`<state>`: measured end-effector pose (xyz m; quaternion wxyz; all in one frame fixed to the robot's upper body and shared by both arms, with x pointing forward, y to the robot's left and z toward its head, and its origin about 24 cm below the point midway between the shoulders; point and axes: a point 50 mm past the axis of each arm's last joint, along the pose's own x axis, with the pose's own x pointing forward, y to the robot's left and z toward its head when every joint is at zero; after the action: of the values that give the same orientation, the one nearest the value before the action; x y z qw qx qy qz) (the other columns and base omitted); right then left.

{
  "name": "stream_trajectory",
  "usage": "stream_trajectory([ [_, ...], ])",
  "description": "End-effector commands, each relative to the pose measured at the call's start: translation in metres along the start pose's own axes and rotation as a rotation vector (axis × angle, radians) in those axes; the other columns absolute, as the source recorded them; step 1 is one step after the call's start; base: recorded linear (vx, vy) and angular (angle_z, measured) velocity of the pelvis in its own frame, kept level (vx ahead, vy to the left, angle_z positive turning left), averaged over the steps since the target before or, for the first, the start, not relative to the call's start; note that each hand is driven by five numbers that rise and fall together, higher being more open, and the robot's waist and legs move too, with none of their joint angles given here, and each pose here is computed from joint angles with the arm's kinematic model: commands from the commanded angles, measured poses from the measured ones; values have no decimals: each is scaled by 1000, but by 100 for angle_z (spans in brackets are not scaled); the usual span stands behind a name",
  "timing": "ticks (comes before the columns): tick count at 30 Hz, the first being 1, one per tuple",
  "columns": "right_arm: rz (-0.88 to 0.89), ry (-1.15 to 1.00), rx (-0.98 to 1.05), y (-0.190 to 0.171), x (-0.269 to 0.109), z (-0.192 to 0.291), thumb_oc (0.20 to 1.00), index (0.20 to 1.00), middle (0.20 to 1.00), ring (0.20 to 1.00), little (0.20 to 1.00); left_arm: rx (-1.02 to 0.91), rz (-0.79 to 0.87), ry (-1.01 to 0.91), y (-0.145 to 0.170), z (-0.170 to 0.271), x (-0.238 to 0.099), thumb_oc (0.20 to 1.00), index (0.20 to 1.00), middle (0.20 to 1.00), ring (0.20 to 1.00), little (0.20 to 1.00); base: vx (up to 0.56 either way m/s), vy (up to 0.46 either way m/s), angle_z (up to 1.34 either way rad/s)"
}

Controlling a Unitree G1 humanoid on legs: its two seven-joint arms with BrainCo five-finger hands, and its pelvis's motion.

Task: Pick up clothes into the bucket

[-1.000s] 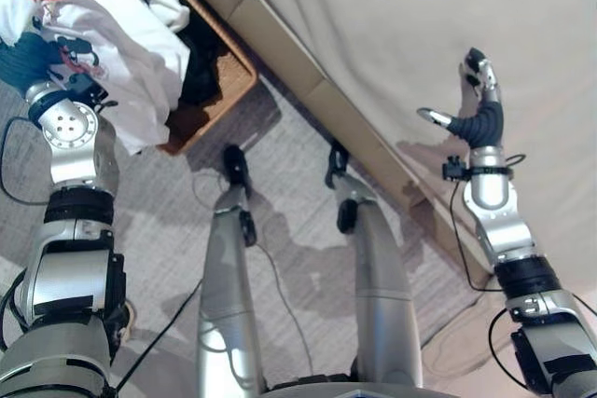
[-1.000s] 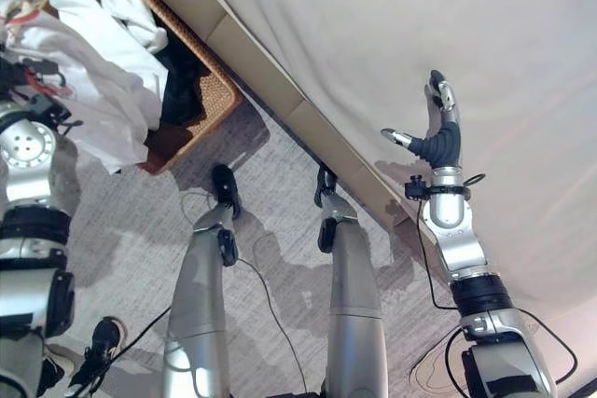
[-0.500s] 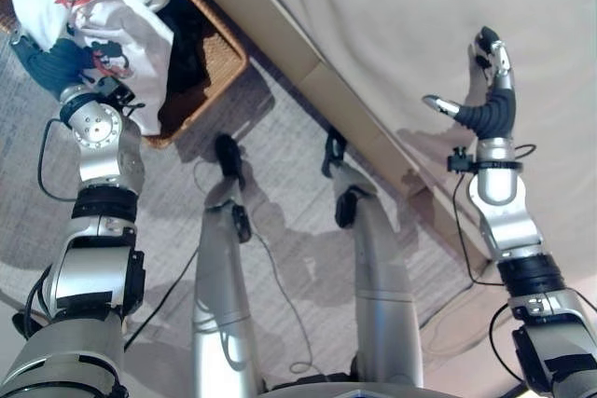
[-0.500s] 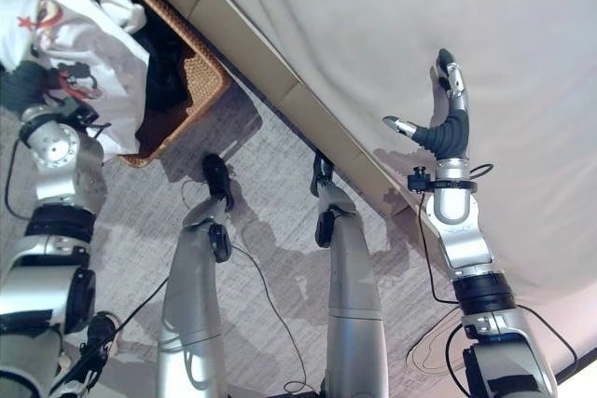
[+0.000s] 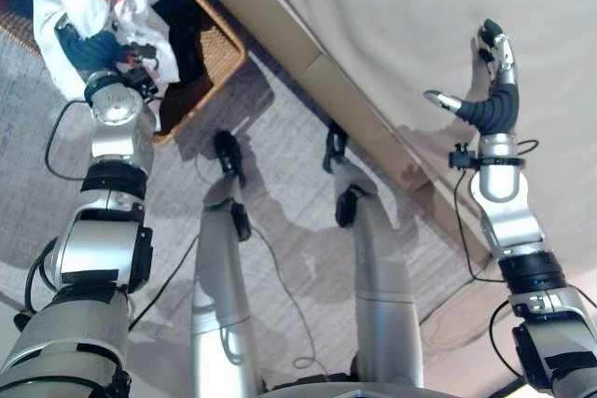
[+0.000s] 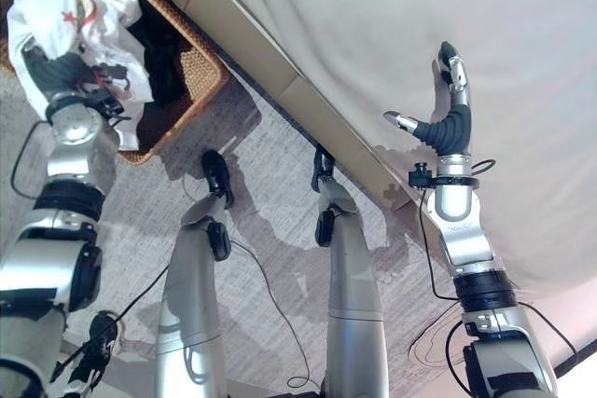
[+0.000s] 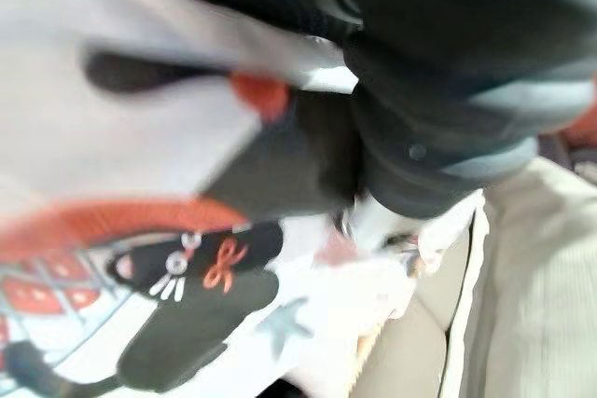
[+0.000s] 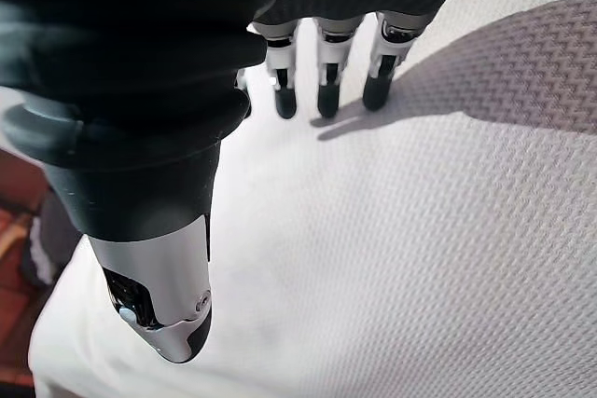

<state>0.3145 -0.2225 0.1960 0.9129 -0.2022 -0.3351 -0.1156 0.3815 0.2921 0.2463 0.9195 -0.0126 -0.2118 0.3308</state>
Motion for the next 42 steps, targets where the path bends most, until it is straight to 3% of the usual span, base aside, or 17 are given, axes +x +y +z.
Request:
stream_trajectory([
  [1,80,39,-2,7,-25,-9,1000,1000,1000,1000,1000,91,44,135,28,-49,-15,1000,1000,1000,1000,1000,0,0,0],
  [10,101,42,-8,7,-25,-9,1000,1000,1000,1000,1000,112,17,108,37,-52,-20,1000,1000,1000,1000,1000,0,0,0],
  [13,91,51,-22,4,-27,-11,1000,1000,1000,1000,1000,30,1,53,40,-51,-32,1000,1000,1000,1000,1000,0,0,0],
  [19,60,85,-59,-8,-33,-18,1000,1000,1000,1000,1000,-106,66,62,77,-73,-68,1000,1000,1000,1000,1000,1,0,1],
  [25,35,96,-88,-15,-38,-21,1000,1000,1000,1000,1000,-181,266,69,123,-88,-94,1000,1000,1000,1000,1000,3,-6,5],
  [29,37,109,-93,-17,-42,-24,1000,1000,1000,1000,1000,-219,294,48,133,-90,-108,1000,1000,1000,1000,1000,16,-18,5],
  [34,49,169,-116,-22,-52,-35,1000,1000,1000,1000,1000,-337,221,-16,123,-81,-123,1000,1000,1000,1000,1000,-12,-5,9],
  [42,109,264,-128,-20,-69,-52,1000,1000,1000,1000,1000,-370,35,-85,102,-63,-129,1000,1000,1000,1000,1000,34,18,5],
])
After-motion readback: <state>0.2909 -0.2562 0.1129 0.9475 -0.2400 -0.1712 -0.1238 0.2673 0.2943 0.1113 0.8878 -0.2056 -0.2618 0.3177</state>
